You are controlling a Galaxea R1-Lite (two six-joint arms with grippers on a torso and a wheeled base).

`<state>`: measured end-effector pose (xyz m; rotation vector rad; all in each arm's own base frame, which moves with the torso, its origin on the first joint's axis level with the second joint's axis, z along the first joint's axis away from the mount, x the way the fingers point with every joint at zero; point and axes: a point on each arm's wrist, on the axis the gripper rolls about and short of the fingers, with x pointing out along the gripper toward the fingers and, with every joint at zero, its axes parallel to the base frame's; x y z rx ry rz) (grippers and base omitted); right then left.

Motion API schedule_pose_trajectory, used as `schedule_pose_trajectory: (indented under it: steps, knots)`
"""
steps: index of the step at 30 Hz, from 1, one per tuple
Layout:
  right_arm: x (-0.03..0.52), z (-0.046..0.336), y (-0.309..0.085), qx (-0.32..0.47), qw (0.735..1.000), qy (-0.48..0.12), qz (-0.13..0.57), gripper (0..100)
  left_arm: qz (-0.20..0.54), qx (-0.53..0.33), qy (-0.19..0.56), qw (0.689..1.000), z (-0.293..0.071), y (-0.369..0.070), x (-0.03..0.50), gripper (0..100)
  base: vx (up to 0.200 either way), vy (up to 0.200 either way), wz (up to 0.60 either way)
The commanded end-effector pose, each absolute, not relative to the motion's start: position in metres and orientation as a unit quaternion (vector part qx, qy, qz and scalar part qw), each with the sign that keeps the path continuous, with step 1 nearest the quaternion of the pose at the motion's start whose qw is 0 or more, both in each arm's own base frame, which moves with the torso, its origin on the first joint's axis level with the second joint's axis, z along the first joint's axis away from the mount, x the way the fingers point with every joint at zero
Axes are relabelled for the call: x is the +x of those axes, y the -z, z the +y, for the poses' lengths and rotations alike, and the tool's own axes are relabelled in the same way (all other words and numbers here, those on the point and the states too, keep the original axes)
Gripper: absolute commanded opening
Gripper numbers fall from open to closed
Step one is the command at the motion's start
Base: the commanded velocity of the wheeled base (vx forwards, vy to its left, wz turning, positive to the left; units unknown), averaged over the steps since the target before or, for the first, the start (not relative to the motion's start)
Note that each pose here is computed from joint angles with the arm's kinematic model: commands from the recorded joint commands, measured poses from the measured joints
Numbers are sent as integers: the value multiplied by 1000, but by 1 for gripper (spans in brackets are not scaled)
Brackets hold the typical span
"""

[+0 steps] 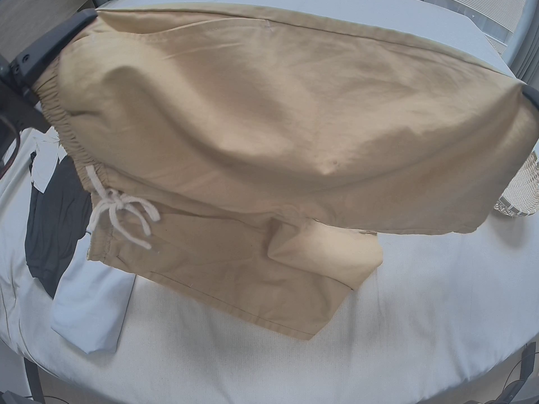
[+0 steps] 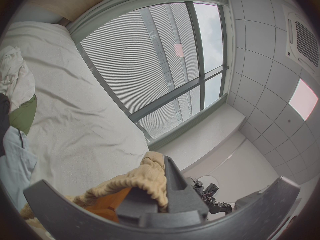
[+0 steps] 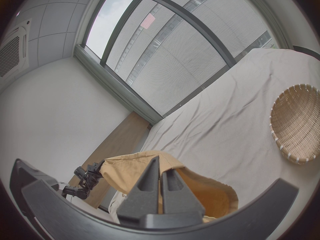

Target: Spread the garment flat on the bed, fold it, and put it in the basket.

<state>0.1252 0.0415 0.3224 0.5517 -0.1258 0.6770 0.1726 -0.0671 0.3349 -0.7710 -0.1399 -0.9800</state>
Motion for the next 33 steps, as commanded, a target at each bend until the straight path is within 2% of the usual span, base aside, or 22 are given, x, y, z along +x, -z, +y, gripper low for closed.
schedule_pose_trajectory:
  steps: [1,14,24,25,29,33]
  knots:
    - [194,45,-314,276,915,-292,-36,0,-53,-363,433,823,-75,-332,230,0,0,0,0]
    - [275,48,-310,288,916,-276,-48,0,-64,-361,431,825,-94,-335,316,0,0,0,0]
    - [335,44,-300,285,920,-262,-68,0,-74,-363,410,834,-96,-314,398,0,0,0,0]
    - [339,43,-300,284,920,-259,-74,100,-75,-363,405,836,-93,-313,404,100,0,0,0]
    - [345,38,-293,284,923,-250,-76,100,-72,-364,390,843,-85,-314,418,100,0,0,0]
    - [326,40,-286,286,923,-251,-57,100,-45,-374,360,854,-73,-312,421,100,0,0,0]
